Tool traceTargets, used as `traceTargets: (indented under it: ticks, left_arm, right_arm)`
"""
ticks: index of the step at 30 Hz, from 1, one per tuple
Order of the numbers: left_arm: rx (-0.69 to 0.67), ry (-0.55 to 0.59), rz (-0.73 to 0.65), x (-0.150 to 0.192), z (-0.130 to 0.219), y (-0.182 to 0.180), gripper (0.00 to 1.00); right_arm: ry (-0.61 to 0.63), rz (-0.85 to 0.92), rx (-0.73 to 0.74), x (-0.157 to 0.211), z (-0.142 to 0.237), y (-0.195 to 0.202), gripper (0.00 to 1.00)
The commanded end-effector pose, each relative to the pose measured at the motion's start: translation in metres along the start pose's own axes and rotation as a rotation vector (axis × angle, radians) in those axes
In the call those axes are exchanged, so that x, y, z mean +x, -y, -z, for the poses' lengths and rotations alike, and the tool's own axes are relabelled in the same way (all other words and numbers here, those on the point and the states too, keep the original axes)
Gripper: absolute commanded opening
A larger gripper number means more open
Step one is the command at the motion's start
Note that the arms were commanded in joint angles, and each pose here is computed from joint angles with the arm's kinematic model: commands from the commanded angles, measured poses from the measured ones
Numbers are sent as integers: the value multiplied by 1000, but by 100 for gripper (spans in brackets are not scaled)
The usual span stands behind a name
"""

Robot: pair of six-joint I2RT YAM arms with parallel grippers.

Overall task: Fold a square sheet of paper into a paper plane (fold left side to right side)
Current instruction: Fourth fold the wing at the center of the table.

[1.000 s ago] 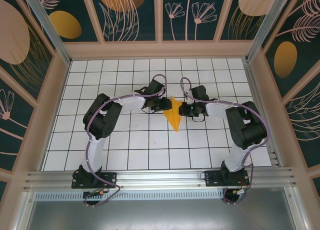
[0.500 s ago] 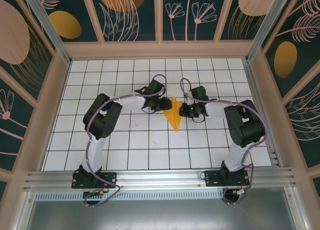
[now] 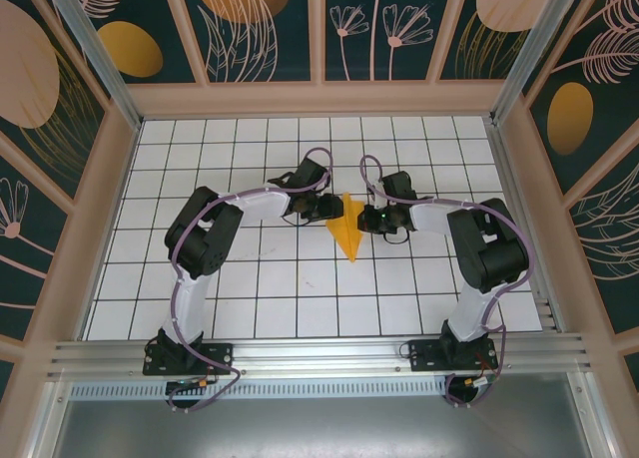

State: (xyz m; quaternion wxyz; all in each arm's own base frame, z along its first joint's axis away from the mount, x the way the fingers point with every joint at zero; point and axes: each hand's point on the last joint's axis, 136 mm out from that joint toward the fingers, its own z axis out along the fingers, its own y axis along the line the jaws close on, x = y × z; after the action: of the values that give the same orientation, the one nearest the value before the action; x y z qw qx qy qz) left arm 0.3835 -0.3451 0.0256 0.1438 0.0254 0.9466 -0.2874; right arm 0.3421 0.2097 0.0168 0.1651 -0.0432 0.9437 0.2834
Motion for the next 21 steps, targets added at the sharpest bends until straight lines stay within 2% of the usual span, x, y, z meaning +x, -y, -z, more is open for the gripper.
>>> traceTargets:
  ticks: [1,8,15,21]
  left_arm:
    - [4,18,-23,-7,21,9,43]
    - [211,-42,-27,-5,12,47,37]
    - [264,-76,-33,-11,-4,57,37]
    - [238,-88,-24,-14,-21,50,37]
  right_arm:
    - [-75,-50,78,22,-14,24,0]
    - [-74,-47,83,21,-14,25,0]
    - [-76,-48,85,21,-14,25,0]
    - [-77,-44,84,22,-14,24,0]
